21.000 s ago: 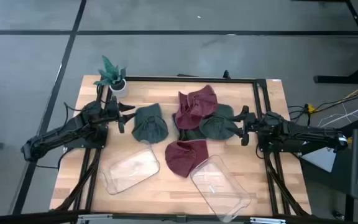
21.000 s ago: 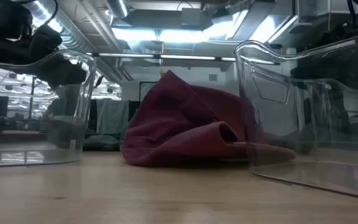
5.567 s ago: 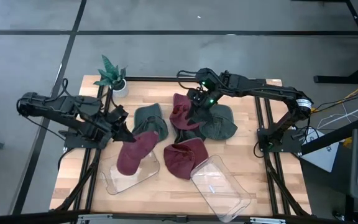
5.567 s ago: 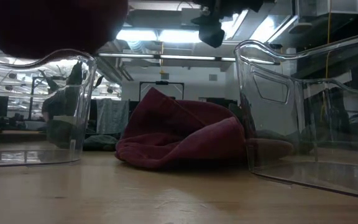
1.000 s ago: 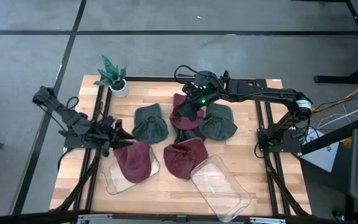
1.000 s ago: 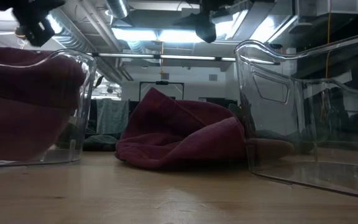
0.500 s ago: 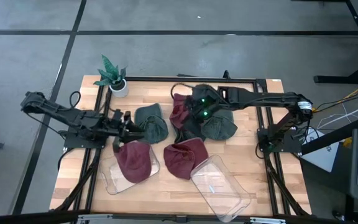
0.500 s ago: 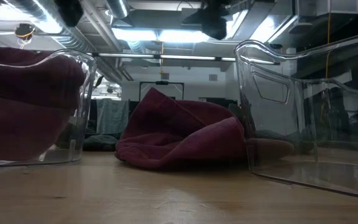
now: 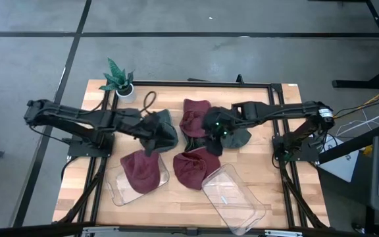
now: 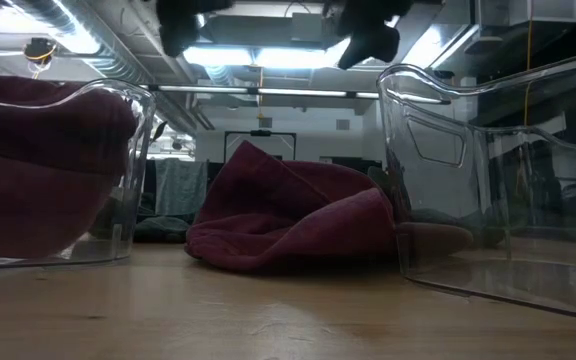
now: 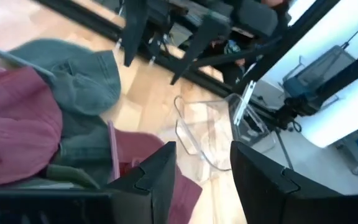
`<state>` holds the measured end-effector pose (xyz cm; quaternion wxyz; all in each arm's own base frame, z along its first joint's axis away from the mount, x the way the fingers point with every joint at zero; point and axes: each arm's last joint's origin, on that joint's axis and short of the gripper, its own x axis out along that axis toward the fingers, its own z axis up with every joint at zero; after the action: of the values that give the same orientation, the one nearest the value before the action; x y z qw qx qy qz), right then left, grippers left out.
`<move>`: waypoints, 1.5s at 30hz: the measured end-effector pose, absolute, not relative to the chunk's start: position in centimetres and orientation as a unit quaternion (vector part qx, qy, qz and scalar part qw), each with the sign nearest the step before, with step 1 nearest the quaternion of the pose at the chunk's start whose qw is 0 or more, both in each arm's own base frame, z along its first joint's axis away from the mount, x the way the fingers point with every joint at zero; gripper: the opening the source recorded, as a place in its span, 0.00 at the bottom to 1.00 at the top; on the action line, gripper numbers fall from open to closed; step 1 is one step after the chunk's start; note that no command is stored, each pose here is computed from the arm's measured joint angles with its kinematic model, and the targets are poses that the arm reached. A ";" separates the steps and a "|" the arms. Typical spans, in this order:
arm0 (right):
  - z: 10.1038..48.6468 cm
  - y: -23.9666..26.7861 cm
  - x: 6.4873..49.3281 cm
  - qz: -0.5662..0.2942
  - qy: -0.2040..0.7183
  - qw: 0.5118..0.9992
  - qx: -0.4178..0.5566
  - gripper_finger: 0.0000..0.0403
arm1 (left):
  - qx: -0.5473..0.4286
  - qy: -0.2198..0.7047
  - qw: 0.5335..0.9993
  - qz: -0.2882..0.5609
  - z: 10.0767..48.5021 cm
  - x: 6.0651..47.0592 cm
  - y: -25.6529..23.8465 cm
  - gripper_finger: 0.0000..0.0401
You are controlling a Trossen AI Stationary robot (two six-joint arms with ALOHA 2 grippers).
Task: Pick & Place hat
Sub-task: Put the top red cap into the left transparent bin
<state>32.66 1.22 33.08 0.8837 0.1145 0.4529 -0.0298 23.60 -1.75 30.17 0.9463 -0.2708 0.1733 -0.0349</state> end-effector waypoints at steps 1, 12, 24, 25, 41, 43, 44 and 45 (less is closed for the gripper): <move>32.7 1.3 32.6 -0.031 0.458 0.883 0.098 0.62 | -0.272 0.176 0.945 -0.034 30.2 24.1 -1.6 0.37; 27.0 1.2 31.9 -0.052 0.507 0.859 -0.041 0.62 | -0.282 0.178 0.942 -0.034 30.6 25.4 -0.6 0.37; 23.7 1.2 32.5 -0.023 0.452 0.884 -0.114 0.62 | -0.283 0.179 0.941 -0.046 30.7 25.3 -0.6 0.37; 23.4 1.1 32.5 -0.025 0.454 0.883 -0.116 0.62 | -0.283 0.179 0.941 -0.046 30.7 25.3 -0.6 0.37; 17.5 -0.7 33.7 -0.130 0.513 0.832 -0.166 0.62 | -0.259 0.194 0.946 -0.012 30.3 25.1 -0.4 0.37; 17.1 -1.2 33.8 -0.134 0.520 0.828 -0.163 0.62 | -0.258 0.194 0.946 -0.010 30.3 25.1 -0.4 0.37; 16.8 -1.3 33.8 -0.134 0.526 0.824 -0.162 0.62 | -0.258 0.193 0.947 -0.010 30.3 25.1 -0.4 0.37; 16.7 -1.5 33.9 -0.133 0.527 0.824 -0.160 0.62 | -0.258 0.193 0.947 -0.010 30.3 25.1 -0.4 0.37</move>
<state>33.90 -1.50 16.66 0.8243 -0.1597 0.5267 -0.1327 25.13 -0.42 30.27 0.9465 -0.2582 0.1932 -0.0097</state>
